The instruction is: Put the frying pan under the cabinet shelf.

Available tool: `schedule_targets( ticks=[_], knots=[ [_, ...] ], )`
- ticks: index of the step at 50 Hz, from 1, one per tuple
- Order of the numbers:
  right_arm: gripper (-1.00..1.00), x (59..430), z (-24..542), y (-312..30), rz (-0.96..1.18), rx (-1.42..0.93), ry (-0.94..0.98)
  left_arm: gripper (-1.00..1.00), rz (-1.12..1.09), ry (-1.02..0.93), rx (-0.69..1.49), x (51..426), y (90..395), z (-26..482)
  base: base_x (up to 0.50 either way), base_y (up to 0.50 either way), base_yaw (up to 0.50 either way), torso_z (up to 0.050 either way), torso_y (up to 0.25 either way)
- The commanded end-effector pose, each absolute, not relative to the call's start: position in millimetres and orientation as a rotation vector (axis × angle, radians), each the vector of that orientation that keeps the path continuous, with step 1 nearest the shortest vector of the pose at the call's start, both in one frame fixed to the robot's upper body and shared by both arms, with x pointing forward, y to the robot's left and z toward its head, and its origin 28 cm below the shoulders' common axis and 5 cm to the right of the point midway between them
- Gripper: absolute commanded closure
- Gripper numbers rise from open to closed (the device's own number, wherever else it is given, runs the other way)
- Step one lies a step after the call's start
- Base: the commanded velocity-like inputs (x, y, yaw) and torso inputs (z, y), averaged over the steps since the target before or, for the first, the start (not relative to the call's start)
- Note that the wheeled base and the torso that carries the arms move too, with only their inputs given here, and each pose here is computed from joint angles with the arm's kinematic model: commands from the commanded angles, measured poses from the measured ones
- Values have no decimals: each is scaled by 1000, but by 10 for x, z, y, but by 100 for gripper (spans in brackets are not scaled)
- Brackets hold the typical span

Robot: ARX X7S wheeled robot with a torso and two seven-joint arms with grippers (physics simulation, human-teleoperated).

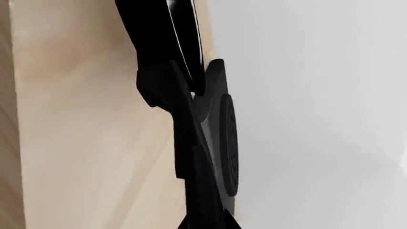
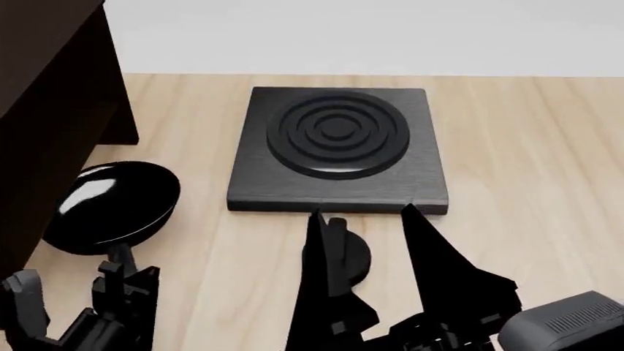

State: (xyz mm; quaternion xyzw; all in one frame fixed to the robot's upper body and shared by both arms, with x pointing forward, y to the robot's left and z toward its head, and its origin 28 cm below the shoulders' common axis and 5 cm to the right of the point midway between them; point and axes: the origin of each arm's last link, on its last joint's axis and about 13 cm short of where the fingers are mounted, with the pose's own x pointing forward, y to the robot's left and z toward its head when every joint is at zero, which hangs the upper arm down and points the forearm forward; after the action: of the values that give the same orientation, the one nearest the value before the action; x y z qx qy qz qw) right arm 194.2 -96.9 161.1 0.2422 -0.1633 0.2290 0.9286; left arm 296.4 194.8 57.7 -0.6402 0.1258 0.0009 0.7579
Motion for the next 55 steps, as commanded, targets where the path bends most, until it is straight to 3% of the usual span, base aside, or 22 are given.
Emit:
schedule_targets(
  ticks=[1,10,17,38,39,55],
  knots=[
    [-100,1902,1626,-986,469,486,-330,100,476,283,-1021,2948,2540,-159,0,4,6,0,0],
    [-100,1872,1588,-975,469,491,-324,100,688,189,-989,2918,2766,-205,1,4,7,0,0],
    [-100,1924,1568,-957,474,496,-321,100,720,204,-977,2924,2773,-264,0,5,9,-1,0],
    [-100,1885,1537,-930,483,508,-310,100,575,263,-970,3004,2612,-325,5,5,8,-2,0],
    [-100,1882,1535,-928,484,509,-310,-100,572,265,-970,3003,2606,-322,0,6,7,0,0],
    [-100,1898,1540,-937,481,509,-318,-100,476,307,-973,2869,2419,-60,1,5,7,-1,0]
  ],
)
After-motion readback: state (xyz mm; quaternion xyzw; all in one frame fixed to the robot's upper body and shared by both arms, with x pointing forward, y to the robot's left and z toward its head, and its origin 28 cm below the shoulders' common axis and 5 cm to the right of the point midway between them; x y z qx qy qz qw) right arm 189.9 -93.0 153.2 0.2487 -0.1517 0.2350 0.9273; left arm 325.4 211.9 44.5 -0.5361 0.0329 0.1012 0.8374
